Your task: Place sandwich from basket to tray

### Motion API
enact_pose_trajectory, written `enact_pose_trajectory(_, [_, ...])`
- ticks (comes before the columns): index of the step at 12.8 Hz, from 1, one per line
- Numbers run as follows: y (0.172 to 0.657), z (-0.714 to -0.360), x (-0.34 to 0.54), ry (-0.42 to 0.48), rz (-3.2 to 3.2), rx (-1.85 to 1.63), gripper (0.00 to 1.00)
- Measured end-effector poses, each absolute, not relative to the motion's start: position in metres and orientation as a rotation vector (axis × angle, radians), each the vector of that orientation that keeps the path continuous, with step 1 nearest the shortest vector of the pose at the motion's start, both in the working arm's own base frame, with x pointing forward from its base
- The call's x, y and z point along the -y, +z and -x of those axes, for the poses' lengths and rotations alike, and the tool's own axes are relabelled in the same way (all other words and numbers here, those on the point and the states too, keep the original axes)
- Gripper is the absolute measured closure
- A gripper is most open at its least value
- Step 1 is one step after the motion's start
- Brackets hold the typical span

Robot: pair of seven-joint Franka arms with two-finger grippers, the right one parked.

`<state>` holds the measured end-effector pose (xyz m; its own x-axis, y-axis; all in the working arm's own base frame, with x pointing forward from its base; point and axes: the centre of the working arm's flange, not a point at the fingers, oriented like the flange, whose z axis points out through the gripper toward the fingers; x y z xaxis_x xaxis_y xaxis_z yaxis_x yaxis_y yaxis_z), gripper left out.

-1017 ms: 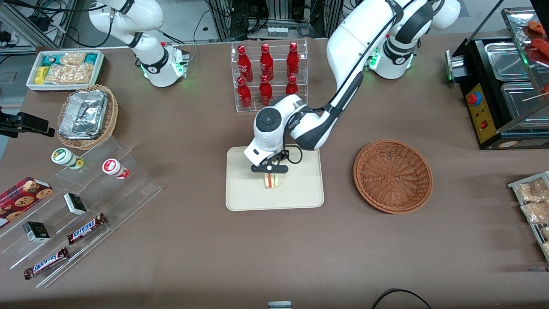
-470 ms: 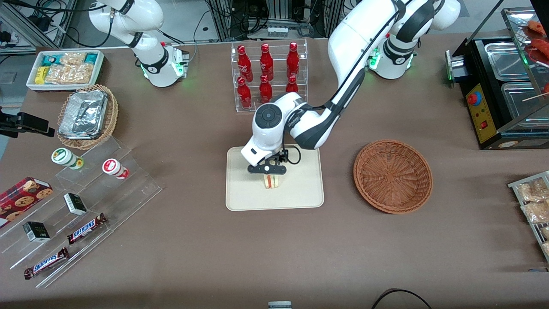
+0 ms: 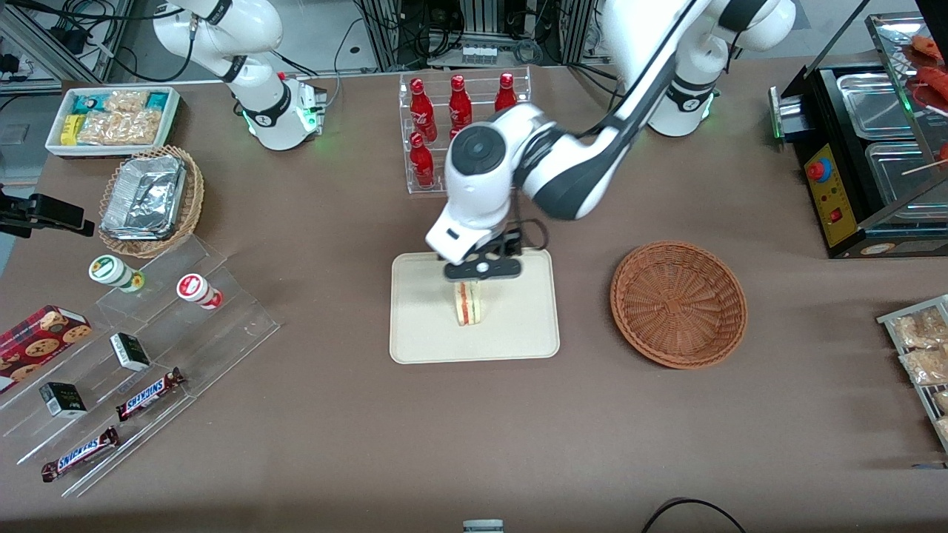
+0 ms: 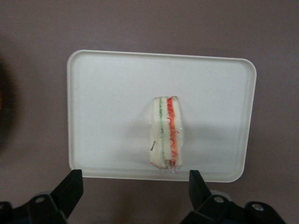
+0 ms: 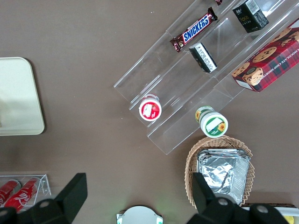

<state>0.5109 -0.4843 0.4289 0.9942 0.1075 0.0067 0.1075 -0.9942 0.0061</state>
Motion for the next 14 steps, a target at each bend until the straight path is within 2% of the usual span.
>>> enact_pose_trajectory(5, [0.515,-0.533,0.381,0.004,-3.173,-0.327,0.0])
enact_pose_trajectory(11, [0.589,-0.547,0.232,0.005,-3.213,-0.221,0.0])
enact_pose_trajectory(14, [0.607,-0.555,0.158,-0.024,-3.226,-0.084,0.0])
